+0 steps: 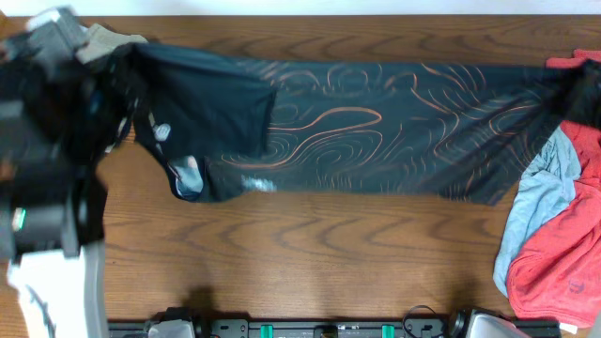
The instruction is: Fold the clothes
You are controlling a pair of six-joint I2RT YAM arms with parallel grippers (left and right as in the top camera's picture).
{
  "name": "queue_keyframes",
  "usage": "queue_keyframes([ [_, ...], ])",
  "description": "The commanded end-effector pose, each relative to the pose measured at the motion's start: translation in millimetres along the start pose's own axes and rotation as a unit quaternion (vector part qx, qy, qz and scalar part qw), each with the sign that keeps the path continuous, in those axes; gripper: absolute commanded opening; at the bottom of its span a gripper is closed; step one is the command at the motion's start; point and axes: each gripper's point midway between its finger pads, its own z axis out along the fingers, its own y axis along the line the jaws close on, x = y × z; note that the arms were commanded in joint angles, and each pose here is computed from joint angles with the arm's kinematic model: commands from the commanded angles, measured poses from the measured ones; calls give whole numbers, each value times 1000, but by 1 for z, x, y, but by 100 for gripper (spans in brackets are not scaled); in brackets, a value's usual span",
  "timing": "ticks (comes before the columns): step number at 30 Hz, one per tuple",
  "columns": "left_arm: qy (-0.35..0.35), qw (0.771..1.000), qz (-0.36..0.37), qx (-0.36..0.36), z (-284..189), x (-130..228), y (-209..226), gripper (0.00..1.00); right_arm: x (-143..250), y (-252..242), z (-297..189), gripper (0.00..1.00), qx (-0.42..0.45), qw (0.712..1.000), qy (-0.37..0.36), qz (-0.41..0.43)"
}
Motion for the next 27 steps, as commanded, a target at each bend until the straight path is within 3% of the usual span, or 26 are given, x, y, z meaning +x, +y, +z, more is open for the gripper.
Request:
queue_keyframes([
  [1, 14, 1000, 1, -19, 43, 1, 18, 6, -2, 6, 37, 1, -23, 999, 23, -9],
  [7, -3, 1000, 7, -11, 135, -4, 40, 6, -29, 24, 110, 1, -71, 997, -2, 13],
  [12, -97, 994, -20, 43, 174, -41, 31, 6, -83, 62, 142, 1, -123, 986, -111, 23],
  [20, -297, 948, -6, 118, 115, -156, -22, 6, -191, 92, 69, 1, -181, 920, -339, 76],
  [24, -342, 931, 16, 131, 73, -198, -43, 6, -202, 90, 41, 1, -166, 920, -349, 71],
  [27, -300, 947, 12, 118, 71, -194, -38, 6, -185, 83, 49, 1, -135, 941, -305, 53],
])
